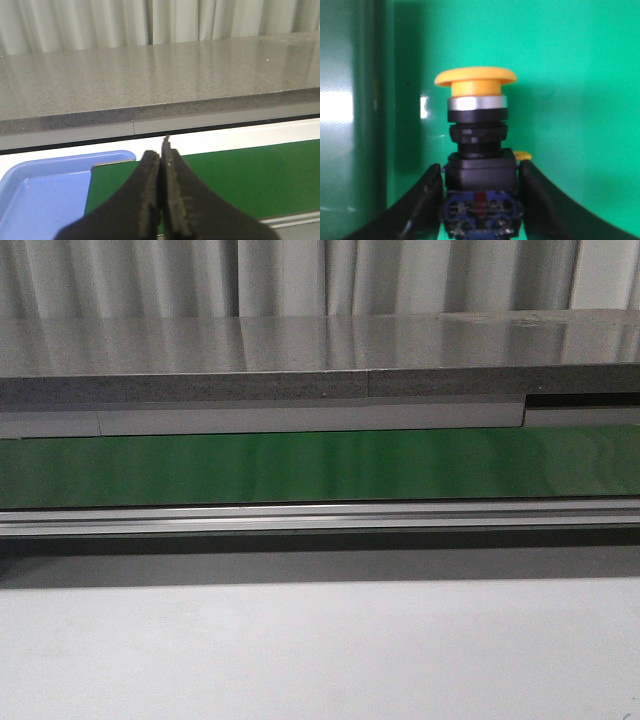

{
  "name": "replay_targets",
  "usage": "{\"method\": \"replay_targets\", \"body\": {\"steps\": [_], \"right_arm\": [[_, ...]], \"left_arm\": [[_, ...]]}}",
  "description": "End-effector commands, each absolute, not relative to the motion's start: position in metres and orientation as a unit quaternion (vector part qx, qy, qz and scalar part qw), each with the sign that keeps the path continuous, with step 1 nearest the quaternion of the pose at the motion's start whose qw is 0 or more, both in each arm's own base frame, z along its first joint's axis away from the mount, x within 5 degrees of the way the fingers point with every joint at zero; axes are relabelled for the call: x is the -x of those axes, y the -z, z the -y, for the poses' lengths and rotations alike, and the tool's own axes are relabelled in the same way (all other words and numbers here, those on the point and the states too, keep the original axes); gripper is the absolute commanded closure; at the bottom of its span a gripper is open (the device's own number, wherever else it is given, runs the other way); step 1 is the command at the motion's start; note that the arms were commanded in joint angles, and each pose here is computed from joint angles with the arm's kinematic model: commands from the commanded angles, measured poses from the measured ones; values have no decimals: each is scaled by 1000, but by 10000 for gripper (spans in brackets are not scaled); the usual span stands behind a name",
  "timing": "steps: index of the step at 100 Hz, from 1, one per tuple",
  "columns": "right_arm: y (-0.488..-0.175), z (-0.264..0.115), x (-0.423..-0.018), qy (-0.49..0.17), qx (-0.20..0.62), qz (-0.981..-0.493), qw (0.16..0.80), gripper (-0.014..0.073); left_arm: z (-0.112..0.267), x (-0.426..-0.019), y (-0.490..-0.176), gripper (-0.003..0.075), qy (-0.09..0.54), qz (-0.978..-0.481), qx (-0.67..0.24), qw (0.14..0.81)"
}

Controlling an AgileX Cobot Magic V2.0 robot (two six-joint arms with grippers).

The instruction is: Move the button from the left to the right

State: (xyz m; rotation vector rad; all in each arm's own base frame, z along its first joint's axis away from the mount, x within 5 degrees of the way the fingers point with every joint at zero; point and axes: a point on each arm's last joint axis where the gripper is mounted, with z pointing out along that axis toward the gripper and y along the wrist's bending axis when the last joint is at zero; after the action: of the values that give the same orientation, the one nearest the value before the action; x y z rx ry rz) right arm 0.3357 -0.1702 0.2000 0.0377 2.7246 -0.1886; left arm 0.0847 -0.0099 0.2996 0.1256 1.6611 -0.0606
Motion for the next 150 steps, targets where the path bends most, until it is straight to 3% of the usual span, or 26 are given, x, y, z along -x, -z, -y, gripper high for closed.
{"method": "replay_targets", "body": {"steps": [1,28,59,108,150], "right_arm": [[-224,176,-341,95,-13,-963,253,306],[-221,177,-343,96,-16,-961,258,295],[-222,178,-344,99,-17,-959,265,154],[-240,174,-344,103,-28,-947,302,148],[-293,92,-363,66,29,-906,417,148]], "left_arm": [[10,-85,-316,740,29,-701,-53,711],[10,-85,-316,740,29,-701,-53,711],[10,-85,-316,740,29,-701,-53,711],[10,-85,-316,740,29,-701,-53,711],[10,-85,-316,740,29,-701,-53,711]]}}
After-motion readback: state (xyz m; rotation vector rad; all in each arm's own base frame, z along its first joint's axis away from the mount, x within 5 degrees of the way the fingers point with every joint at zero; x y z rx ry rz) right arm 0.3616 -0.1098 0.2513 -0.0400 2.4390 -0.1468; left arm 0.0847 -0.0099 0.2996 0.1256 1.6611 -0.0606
